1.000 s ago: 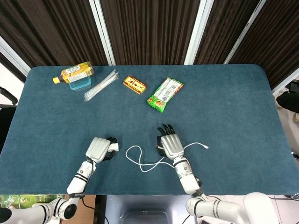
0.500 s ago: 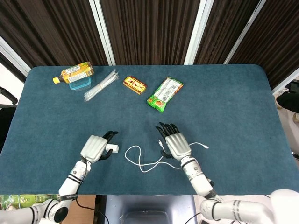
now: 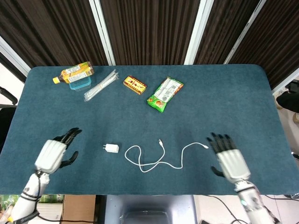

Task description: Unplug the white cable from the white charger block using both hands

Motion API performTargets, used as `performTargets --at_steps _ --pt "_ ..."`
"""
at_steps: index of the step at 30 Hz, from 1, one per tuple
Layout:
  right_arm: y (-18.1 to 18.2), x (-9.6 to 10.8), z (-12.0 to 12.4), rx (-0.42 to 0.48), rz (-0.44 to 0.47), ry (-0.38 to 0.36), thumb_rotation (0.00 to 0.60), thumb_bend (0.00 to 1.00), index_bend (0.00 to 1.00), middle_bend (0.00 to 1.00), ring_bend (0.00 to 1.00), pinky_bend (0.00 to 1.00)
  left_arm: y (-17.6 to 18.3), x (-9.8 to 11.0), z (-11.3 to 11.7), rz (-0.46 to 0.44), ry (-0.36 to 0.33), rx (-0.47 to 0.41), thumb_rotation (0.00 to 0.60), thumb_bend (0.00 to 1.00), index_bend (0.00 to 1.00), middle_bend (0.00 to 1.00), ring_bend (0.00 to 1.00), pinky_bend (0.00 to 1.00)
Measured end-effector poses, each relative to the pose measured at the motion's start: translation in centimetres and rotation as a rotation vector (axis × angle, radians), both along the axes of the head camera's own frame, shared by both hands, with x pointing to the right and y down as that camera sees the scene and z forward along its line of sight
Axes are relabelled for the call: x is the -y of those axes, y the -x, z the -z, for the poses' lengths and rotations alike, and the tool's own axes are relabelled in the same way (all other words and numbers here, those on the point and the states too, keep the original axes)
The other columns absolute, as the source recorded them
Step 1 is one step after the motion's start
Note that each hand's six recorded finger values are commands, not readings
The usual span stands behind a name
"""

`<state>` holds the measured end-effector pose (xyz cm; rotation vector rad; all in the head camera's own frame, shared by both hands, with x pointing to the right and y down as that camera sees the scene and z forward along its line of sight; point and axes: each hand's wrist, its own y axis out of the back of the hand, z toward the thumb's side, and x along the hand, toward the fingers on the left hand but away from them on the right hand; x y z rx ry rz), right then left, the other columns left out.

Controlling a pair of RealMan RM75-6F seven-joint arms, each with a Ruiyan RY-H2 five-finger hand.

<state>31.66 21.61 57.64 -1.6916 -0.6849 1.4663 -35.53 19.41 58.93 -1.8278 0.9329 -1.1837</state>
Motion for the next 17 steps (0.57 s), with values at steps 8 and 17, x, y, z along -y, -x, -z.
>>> performTargets --at_steps 8,17 --pt "-8.9 -4.7 2.2 -0.051 -0.192 -0.064 0.600 0.24 0.00 0.00 0.00 0.00 7.1 -4.0 0.3 0.180 0.102 0.072 0.600 0.42 0.00 0.00 0.00 0.00" --pt "-9.3 -5.4 2.6 -0.068 -0.169 -0.095 0.600 0.24 0.00 0.00 0.00 0.00 7.6 -4.4 1.5 0.115 0.078 0.063 0.600 0.42 0.00 0.00 0.00 0.00"
